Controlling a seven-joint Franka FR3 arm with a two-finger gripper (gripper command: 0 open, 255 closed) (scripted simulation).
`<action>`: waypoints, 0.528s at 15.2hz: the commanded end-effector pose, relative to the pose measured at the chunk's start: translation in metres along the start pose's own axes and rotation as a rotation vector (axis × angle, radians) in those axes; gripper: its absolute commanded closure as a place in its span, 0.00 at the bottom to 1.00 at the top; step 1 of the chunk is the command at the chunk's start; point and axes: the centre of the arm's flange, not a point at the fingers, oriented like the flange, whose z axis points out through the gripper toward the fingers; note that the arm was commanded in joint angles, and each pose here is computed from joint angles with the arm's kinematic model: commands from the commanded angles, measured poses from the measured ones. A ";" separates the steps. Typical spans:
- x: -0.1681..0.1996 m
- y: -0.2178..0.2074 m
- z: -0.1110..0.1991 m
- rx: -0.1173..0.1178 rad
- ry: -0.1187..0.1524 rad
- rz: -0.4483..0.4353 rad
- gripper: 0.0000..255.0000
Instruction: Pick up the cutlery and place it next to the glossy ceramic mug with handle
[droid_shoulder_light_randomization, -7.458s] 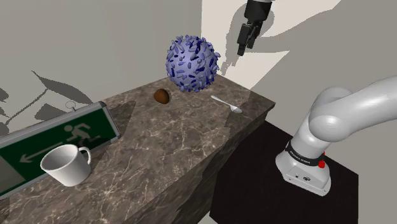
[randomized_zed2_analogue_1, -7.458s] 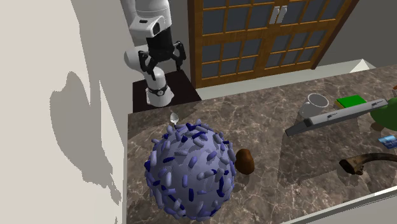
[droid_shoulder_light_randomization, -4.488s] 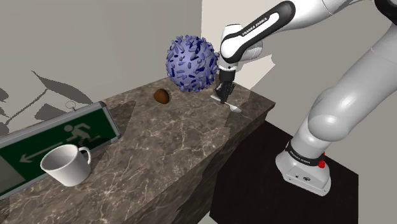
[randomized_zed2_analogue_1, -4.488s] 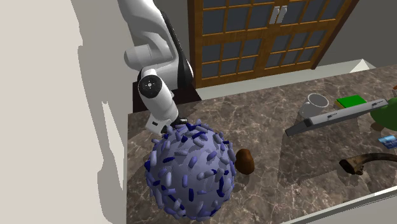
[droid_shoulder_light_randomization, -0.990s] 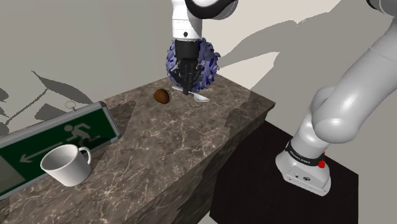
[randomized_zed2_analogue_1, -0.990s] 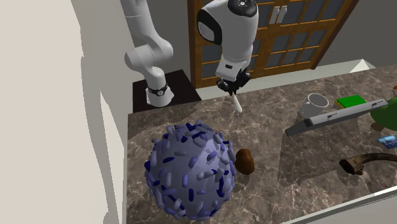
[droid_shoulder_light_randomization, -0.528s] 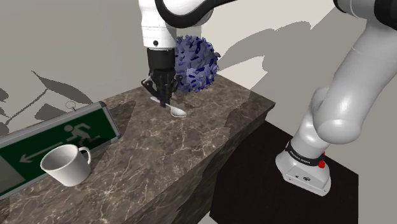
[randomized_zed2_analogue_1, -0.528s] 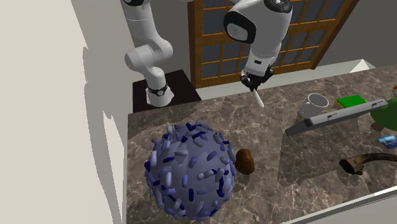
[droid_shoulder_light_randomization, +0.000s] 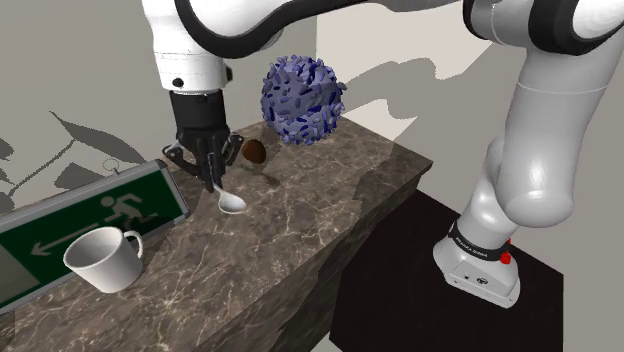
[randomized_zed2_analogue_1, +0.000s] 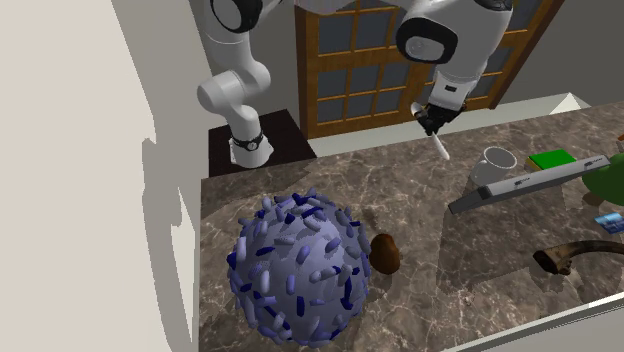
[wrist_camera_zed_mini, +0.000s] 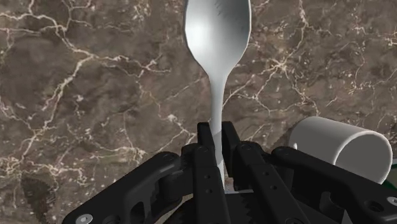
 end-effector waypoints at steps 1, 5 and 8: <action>-0.003 -0.025 0.004 0.001 0.001 0.002 1.00; -0.003 -0.052 0.013 0.001 0.001 0.002 1.00; -0.001 -0.050 0.029 0.001 0.001 0.002 1.00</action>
